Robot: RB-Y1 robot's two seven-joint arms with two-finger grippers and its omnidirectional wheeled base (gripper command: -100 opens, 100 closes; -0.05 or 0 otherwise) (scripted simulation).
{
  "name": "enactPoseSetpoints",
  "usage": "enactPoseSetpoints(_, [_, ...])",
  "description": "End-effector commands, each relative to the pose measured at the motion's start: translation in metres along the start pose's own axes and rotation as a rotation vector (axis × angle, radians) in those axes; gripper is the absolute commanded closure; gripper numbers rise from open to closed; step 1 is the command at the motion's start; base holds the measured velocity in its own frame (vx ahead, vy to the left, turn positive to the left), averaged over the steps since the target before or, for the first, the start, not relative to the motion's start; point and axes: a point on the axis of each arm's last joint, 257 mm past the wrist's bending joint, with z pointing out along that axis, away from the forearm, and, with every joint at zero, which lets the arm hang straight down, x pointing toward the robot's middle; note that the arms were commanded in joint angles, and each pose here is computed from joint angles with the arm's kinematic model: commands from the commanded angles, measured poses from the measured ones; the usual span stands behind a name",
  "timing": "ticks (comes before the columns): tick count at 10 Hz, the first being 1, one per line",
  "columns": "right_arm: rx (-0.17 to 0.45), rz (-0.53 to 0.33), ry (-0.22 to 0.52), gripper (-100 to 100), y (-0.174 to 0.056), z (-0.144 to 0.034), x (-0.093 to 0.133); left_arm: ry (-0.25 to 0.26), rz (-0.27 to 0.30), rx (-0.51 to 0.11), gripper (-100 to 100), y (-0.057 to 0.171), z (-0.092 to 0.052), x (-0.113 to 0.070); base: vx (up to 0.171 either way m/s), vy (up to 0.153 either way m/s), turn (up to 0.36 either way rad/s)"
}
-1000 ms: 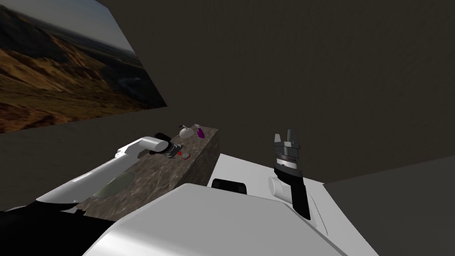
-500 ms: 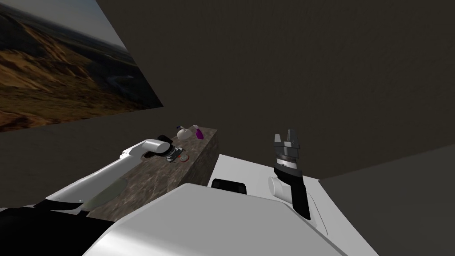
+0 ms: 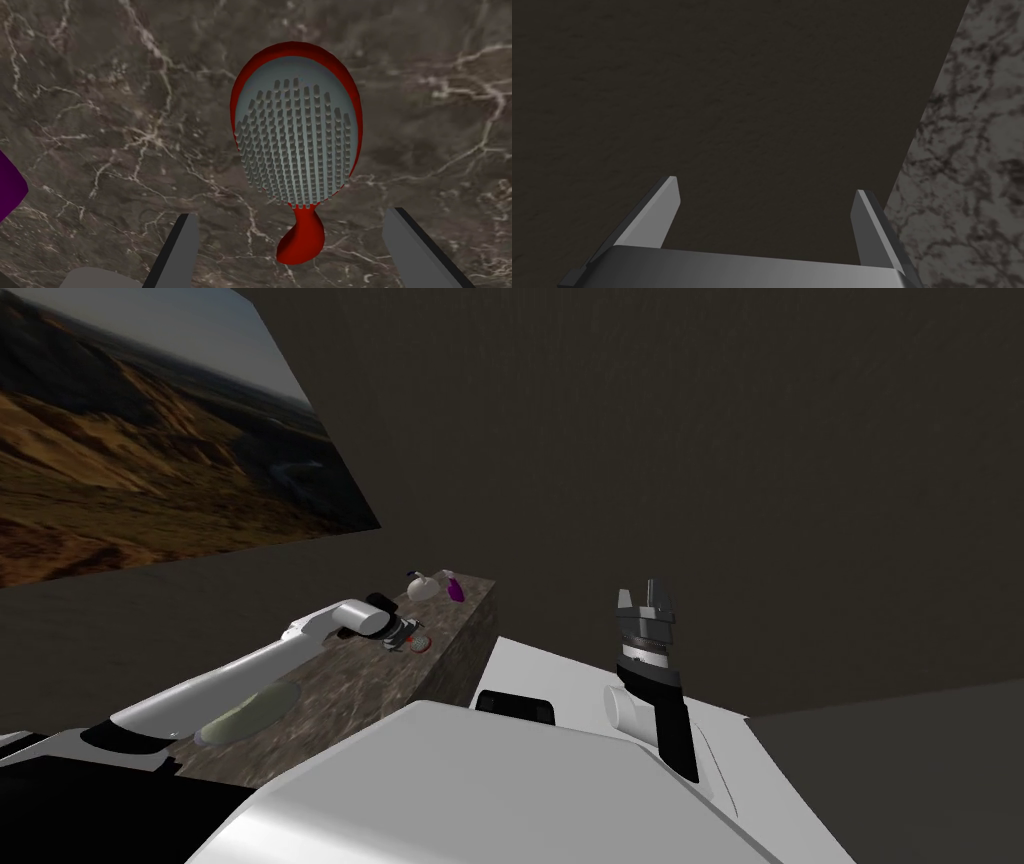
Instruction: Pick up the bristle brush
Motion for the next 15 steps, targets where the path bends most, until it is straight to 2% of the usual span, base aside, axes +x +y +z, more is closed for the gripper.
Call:
enactPoseSetpoints(1, [0.0, 0.0, 0.0, 0, 0.0, 0.0, 0.0, 0.004, 0.01, 0.002, -100, -0.001, 0.002, 0.006, 0.049, 0.008, 0.061])
enactPoseSetpoints(3, [0.0, 0.0, 0.0, 0, 0.0, 0.0, 0.0, 0.005, 0.036, 0.019, -100, -0.008, 0.002, 0.017, 0.05, 0.018, 0.132])
enactPoseSetpoints(9, [0.0, 0.0, 0.0, 0, 0.0, 0.0, 0.0, 0.033, 0.083, 0.023, -100, -0.005, 0.007, 0.046, 0.056, 0.013, 0.104])
enactPoseSetpoints(11, [0.0, 0.0, 0.0, 0, 0.0, 0.0, 0.0, 0.035, 0.085, 0.015, -100, -0.001, 0.01, 0.047, 0.032, 0.005, 0.027])
enactPoseSetpoints(12, [0.0, 0.0, 0.0, 0, 0.0, 0.0, 0.0, 0.036, 0.084, 0.015, 100, 0.0, 0.01, 0.048, 0.0, 0.0, 0.0])
enactPoseSetpoints(15, [0.0, 0.0, 0.0, 0, 0.0, 0.0, 0.0, 0.035, 0.082, 0.013, 100, 0.0, 0.01, 0.047, 0.0, 0.0, 0.0])
